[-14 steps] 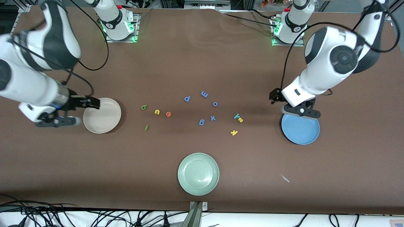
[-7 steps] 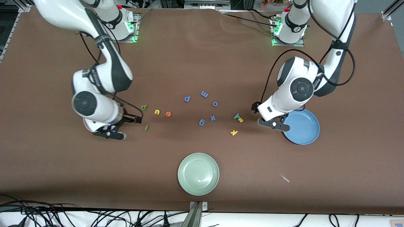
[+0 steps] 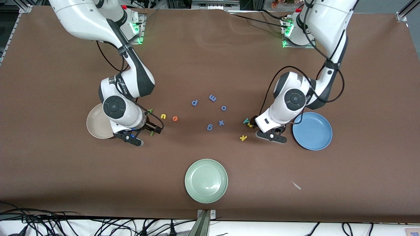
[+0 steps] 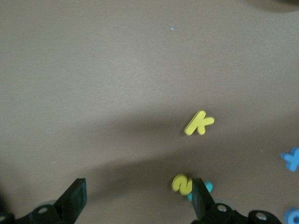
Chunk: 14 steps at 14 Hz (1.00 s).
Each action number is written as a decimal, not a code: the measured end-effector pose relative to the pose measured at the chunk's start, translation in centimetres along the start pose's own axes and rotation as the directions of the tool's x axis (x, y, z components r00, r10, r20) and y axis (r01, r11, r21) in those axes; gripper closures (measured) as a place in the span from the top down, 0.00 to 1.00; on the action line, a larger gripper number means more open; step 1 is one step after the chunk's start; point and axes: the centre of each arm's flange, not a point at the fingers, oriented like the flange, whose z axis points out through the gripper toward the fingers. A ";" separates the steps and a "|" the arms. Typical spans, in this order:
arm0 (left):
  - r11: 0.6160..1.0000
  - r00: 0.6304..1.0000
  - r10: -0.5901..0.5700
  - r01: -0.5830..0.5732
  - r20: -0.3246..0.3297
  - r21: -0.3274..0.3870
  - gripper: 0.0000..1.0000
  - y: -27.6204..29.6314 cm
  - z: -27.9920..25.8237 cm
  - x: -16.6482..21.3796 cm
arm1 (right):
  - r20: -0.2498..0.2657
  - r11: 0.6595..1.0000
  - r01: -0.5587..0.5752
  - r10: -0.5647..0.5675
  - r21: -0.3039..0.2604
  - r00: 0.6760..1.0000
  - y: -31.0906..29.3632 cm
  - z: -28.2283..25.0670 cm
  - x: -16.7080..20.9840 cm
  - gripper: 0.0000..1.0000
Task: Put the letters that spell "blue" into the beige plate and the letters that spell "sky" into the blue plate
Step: 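Reach the right gripper to the green l while the left gripper reaches yellow k, then grasp the green l with the right gripper while the left gripper grasps yellow k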
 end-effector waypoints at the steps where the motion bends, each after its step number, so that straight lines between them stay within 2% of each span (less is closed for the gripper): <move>1: 1.000 1.000 -0.005 0.005 0.000 0.000 0.99 0.5 0.8 -0.1 | -0.002 1.000 -0.002 0.002 0.004 1.000 0.0 1.0 0.1 1.00; 3: 1.000 1.000 -0.006 0.006 0.002 0.000 0.96 1.0 1.4 -0.2 | -0.007 1.000 -0.003 0.003 0.012 1.000 -0.2 2.4 0.3 1.00; 4: 1.000 1.000 -0.004 0.004 0.003 0.000 0.91 1.2 1.5 -0.2 | -0.010 1.000 -0.004 0.004 0.017 1.000 -0.2 2.9 0.4 1.00; 8: 1.000 1.000 -0.017 0.017 0.008 0.000 0.91 1.8 1.8 -0.4 | -0.012 1.000 -0.004 0.004 0.023 1.000 -0.2 4.7 0.3 1.00; 11: 1.000 1.000 0.011 -0.011 -0.028 -0.012 0.93 4.9 0.8 0.5 | -0.026 0.999 -0.002 0.003 0.040 1.000 0.3 7.0 -0.3 0.96; 12: 1.000 0.999 0.024 -0.025 -0.042 -0.016 0.93 6.2 0.7 1.0 | -0.028 0.999 -0.002 0.004 0.043 1.000 0.5 7.4 -0.5 0.87; 14: 1.000 0.997 0.029 -0.030 -0.075 -0.009 0.93 7.3 1.7 2.1 | -0.037 0.999 -0.003 0.005 0.051 0.999 0.5 6.9 -0.3 0.61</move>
